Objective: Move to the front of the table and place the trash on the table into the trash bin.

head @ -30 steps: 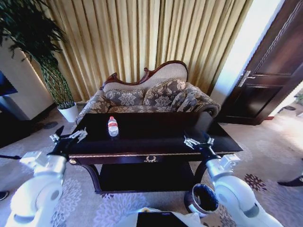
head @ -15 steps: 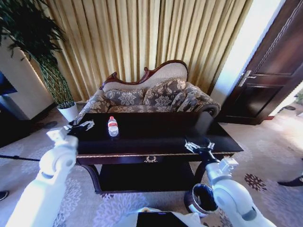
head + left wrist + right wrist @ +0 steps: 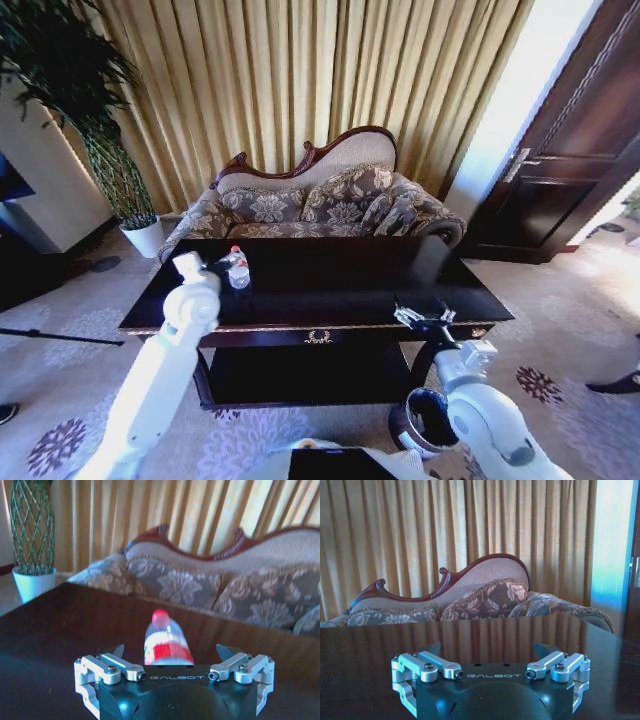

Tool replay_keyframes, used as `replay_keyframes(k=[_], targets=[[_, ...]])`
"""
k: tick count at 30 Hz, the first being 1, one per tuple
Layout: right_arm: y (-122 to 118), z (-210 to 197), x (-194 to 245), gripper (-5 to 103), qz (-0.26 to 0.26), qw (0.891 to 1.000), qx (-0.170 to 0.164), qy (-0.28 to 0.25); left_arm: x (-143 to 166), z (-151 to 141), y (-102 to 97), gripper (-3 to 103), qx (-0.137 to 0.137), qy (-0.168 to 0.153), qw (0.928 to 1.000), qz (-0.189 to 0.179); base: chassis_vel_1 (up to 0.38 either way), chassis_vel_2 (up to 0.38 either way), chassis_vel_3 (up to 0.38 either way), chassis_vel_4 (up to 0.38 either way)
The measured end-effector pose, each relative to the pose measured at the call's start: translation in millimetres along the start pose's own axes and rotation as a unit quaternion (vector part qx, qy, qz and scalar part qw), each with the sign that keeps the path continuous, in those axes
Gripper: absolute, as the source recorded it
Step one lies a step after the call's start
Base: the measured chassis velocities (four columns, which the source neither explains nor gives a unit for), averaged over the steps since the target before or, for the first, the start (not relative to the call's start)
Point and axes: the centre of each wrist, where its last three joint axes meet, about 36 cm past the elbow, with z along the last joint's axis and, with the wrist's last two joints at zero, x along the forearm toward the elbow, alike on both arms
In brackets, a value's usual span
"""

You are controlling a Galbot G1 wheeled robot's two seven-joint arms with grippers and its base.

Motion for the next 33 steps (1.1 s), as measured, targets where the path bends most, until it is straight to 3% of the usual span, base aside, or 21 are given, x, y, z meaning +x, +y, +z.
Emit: replay_keyframes(k=[9,33], targets=[[-7,-3,-6,100,0.009,1.000,0.006,-0.014,-7,2,5.0,100,-0.018,0.019,0.9995,-0.018,0.000,0.000,0.000,0.000],[-9,-10,-11,100,0.012,0.999,0.000,-0.034,-32,13,3.3,101,-0.013,0.051,0.9983,-0.024,0.000,0.000,0.000,0.000]])
